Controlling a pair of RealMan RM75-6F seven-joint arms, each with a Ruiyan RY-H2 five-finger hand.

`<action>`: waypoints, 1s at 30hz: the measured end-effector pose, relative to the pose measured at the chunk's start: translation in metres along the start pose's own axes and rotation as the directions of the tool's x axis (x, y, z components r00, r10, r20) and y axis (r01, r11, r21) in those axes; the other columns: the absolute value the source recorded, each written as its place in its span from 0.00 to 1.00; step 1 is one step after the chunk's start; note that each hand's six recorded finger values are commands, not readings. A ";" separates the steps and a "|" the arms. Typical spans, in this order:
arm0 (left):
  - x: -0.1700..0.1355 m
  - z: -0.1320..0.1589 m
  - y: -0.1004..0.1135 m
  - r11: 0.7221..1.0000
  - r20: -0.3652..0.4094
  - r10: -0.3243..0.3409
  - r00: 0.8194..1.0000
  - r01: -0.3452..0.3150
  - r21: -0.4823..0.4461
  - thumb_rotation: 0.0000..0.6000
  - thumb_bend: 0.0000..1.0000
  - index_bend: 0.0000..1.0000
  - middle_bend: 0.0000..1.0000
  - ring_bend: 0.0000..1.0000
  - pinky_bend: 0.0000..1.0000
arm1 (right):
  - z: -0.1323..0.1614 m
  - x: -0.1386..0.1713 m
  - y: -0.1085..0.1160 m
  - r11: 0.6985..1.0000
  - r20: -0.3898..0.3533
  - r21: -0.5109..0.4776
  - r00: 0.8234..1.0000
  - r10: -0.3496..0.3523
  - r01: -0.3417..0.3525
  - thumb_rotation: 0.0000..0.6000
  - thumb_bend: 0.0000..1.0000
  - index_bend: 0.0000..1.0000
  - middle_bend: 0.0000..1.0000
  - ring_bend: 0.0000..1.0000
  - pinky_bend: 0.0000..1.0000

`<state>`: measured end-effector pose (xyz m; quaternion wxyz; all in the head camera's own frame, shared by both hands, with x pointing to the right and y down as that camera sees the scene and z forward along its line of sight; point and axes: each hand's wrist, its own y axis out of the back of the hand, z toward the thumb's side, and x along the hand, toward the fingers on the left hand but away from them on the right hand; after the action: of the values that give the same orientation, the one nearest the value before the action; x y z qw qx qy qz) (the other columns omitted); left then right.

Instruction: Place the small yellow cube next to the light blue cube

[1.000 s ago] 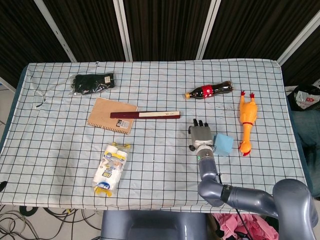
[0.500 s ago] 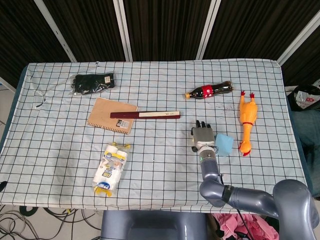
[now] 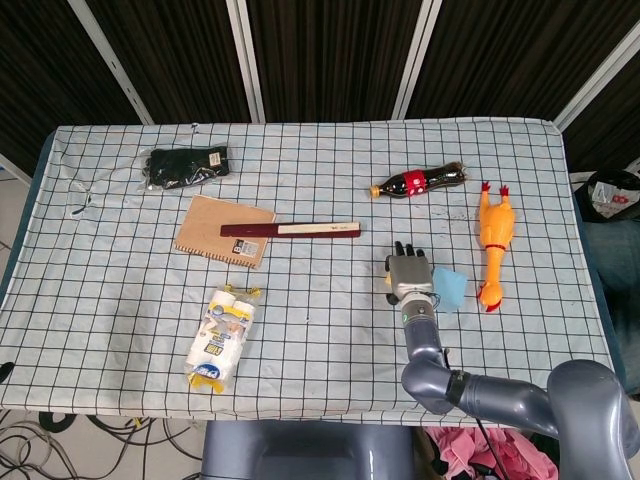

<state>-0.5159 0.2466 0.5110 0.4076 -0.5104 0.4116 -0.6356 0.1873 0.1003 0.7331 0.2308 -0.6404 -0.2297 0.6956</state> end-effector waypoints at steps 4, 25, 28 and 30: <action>0.000 0.000 0.000 1.000 -0.001 0.001 1.000 -0.001 0.002 1.00 0.04 0.20 0.06 0.00 0.00 | -0.001 0.000 0.000 1.000 0.001 0.000 1.000 -0.002 0.002 1.00 0.24 0.32 0.00 0.00 0.09; 0.000 0.000 0.000 1.000 -0.005 0.001 1.000 -0.001 0.006 1.00 0.04 0.20 0.06 0.00 0.00 | -0.005 0.000 -0.001 1.000 0.000 -0.006 1.000 0.004 -0.004 1.00 0.24 0.31 0.00 0.00 0.09; 0.000 0.000 0.000 1.000 -0.005 0.001 1.000 -0.001 0.006 1.00 0.04 0.20 0.06 0.00 0.00 | -0.001 0.001 -0.001 1.000 -0.012 -0.015 1.000 0.006 -0.006 1.00 0.24 0.26 0.00 0.00 0.09; 0.000 0.000 0.000 1.000 -0.005 0.001 1.000 -0.001 0.006 1.00 0.04 0.20 0.06 0.00 0.00 | 0.002 0.002 0.001 1.000 -0.025 -0.027 1.000 0.002 -0.003 1.00 0.24 0.21 0.00 0.00 0.09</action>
<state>-0.5162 0.2464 0.5112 0.4084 -0.5075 0.4110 -0.6378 0.1848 0.1007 0.7307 0.2240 -0.6522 -0.2356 0.6848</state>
